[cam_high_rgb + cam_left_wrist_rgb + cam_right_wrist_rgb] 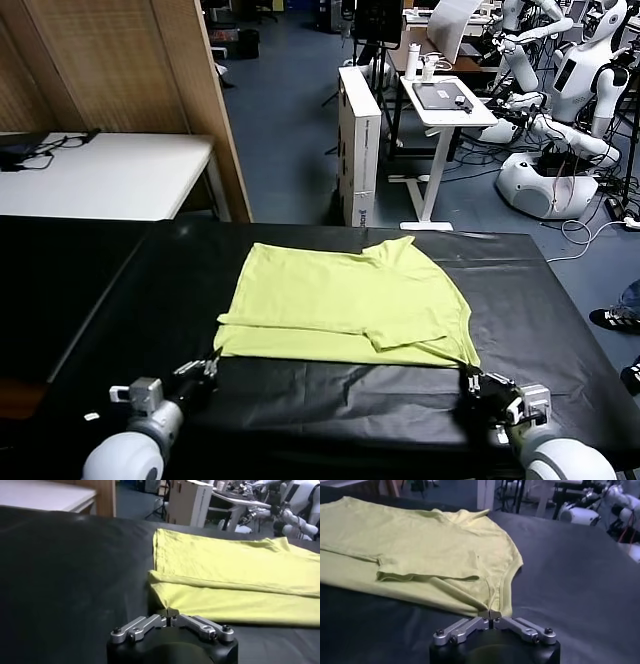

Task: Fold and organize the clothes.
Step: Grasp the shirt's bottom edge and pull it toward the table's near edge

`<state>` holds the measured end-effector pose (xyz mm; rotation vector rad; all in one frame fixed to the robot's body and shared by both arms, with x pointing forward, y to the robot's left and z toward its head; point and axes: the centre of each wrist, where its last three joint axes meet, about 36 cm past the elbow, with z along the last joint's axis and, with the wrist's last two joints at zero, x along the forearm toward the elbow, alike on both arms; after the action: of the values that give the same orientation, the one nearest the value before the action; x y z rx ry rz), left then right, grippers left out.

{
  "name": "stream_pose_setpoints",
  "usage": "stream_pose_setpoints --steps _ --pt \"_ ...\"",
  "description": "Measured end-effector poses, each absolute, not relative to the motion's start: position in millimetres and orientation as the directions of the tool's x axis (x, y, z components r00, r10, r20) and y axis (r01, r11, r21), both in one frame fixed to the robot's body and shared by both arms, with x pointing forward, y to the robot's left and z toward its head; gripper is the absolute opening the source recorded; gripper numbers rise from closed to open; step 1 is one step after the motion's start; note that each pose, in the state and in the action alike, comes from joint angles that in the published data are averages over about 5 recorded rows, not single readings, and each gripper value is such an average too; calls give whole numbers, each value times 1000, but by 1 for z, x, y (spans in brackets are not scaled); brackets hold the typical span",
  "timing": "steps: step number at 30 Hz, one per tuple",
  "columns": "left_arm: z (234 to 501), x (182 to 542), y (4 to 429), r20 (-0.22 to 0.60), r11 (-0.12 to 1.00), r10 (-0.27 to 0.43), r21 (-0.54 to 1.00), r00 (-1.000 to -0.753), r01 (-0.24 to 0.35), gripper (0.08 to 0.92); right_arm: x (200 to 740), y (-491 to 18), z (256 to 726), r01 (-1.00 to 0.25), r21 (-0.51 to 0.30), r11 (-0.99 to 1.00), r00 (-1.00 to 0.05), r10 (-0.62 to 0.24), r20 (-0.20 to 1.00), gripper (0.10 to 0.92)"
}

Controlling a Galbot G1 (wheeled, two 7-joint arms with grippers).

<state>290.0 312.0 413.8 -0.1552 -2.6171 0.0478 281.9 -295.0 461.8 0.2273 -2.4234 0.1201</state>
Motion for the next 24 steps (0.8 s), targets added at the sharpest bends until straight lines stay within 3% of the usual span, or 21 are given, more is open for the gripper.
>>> stream_pose_setpoints --steps 11,14,17,24 --pt "418 252 324 549 997 76 -26 -833 74 147 274 -286 473 -224 -20 974 -743 -157 650 141" --pt "420 249 324 553 997 69 -21 -831 69 148 272 -285 476 -225 -26 974 -745 -155 648 201" --pt "423 248 324 551 998 63 -16 -832 65 225 269 -284 479 -229 -36 973 -749 -152 645 366" --pt "434 246 325 579 997 51 11 -814 71 648 261 -280 494 -247 -34 968 -762 -173 624 790"
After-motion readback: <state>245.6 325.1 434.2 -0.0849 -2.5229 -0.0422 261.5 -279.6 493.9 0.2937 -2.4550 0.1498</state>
